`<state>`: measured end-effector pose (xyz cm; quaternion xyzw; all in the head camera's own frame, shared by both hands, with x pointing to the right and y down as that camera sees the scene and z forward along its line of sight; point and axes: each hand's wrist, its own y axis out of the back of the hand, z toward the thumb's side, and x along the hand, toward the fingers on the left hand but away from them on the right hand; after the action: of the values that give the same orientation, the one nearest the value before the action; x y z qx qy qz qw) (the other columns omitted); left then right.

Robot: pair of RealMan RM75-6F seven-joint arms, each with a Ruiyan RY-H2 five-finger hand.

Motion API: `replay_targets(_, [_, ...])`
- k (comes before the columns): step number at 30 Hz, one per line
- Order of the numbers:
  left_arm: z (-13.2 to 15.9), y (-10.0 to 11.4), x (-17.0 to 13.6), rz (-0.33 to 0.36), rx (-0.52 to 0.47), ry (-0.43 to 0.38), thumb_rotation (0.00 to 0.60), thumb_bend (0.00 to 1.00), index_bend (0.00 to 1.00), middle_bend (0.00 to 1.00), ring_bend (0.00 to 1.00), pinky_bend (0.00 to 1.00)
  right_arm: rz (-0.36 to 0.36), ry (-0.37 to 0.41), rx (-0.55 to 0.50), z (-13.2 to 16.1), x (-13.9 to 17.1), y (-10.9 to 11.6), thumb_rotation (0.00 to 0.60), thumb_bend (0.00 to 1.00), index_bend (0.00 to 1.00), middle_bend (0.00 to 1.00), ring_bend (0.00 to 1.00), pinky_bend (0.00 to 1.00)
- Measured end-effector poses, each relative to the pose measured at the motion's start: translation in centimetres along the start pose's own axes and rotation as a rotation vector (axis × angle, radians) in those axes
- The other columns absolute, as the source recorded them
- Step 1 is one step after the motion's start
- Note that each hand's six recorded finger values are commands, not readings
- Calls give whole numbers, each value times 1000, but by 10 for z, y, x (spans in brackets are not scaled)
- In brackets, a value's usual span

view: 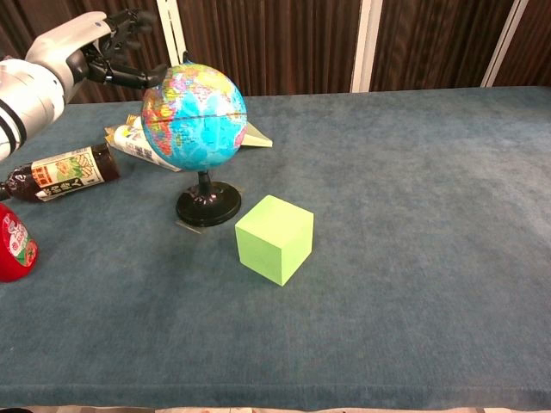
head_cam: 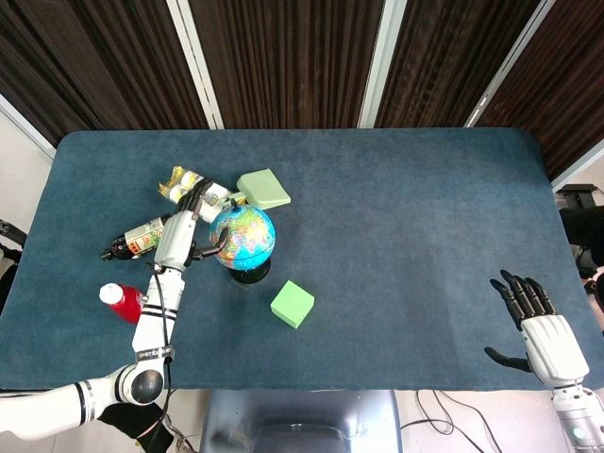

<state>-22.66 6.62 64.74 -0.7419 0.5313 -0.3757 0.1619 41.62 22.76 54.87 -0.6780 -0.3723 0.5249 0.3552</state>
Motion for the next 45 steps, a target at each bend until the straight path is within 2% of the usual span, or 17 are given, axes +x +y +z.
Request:
replay_targets(11, [-13,5,5,5,-6,33,600,340,0,0,0,0,-2,-4,2,0,0,0,600,31,0,0,0,0])
replay_targets(23, [-4,19,-1,26,-52,-6,599,363,0,0,0,0,-7,2,-2,1,2,1,600,31,0,0,0,0])
replay_targets(30, [4,11,-4,19,-44,-26,599,350,0,0,0,0,4,12,-4,2,2,0,600,31,0,0,0,0])
replay_targets(38, [21,-12,1,-7,-49,-46,599,346,0,0,0,0,1,9,-5,0,2,2,600,31,0,0,0,0])
replay_targets(45, [30,-15,-5,-10,-57,-76,599,346,0,0,0,0,-6,5,-10,-2,3,5,600,31,0,0,0,0])
